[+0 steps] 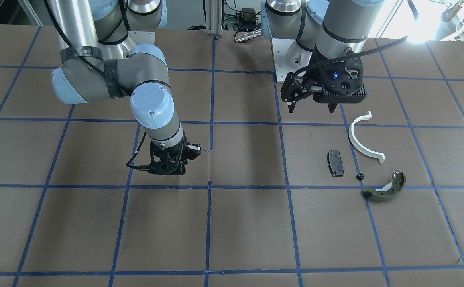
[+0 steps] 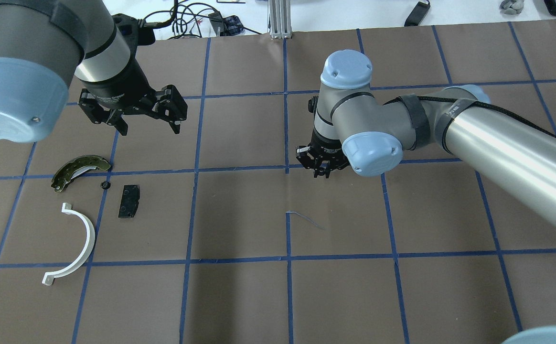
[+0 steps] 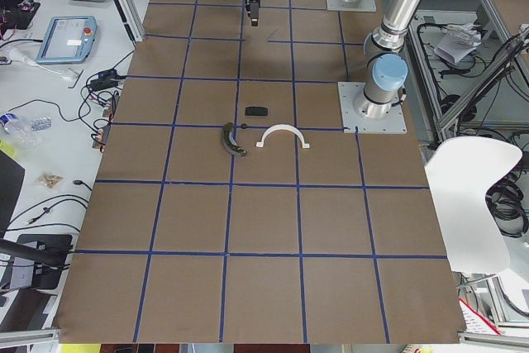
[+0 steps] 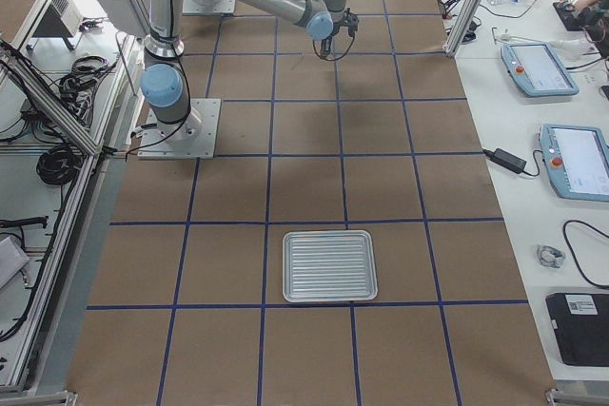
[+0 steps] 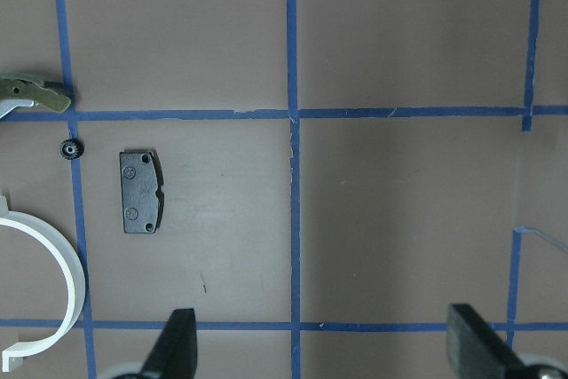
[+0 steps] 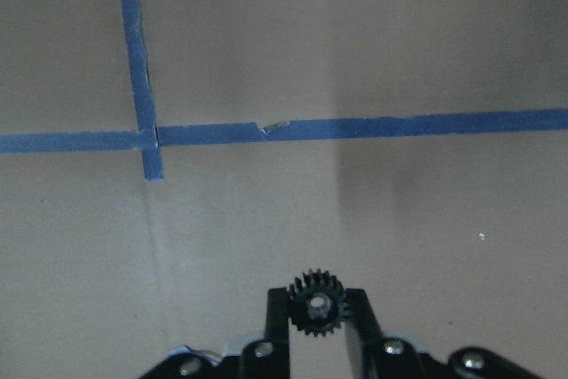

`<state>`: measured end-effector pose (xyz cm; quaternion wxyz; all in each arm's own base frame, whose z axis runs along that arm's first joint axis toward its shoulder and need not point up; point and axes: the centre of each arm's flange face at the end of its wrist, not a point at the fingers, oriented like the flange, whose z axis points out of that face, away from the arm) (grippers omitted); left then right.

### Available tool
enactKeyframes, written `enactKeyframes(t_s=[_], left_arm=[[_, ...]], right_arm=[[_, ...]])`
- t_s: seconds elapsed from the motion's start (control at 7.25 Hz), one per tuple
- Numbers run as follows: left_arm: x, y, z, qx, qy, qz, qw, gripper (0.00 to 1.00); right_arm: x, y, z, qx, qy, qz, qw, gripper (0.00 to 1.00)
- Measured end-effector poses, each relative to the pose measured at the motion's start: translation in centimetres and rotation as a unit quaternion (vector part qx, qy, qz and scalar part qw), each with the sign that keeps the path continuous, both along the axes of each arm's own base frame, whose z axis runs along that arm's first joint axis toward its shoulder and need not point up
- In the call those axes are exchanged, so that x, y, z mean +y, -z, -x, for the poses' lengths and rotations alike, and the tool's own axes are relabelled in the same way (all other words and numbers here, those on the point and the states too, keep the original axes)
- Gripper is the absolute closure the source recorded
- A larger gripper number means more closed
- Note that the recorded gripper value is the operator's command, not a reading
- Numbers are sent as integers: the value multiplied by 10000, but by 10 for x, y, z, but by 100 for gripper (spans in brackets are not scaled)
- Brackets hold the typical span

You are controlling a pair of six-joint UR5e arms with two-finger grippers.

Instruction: Place bearing gear from tray to pile

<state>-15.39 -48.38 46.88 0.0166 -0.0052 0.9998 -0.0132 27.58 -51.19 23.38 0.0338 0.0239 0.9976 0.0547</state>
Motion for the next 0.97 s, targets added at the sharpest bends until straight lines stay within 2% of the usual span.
enactKeyframes(t_s=[0.28, 0.55, 0.69, 0.83, 0.97], left_arm=[[-4, -9, 0, -1, -20, 91, 10000, 0], [-9, -9, 1, 33, -52, 85, 9999, 0], [-10, -6, 2, 37, -58, 55, 10000, 0], [-11, -3, 2, 40, -60, 34, 10000, 0], [-12, -1, 2, 40, -59, 18, 10000, 0]], right_arm=[[12, 9, -9, 13, 27, -78, 10000, 100], [21, 9, -35, -335, 145, 14, 9993, 100], [27, 15, -50, -431, 176, -29, 9989, 83], [36, 27, -69, -450, 148, -89, 9988, 9], [42, 33, -84, -455, 66, -58, 9989, 0]])
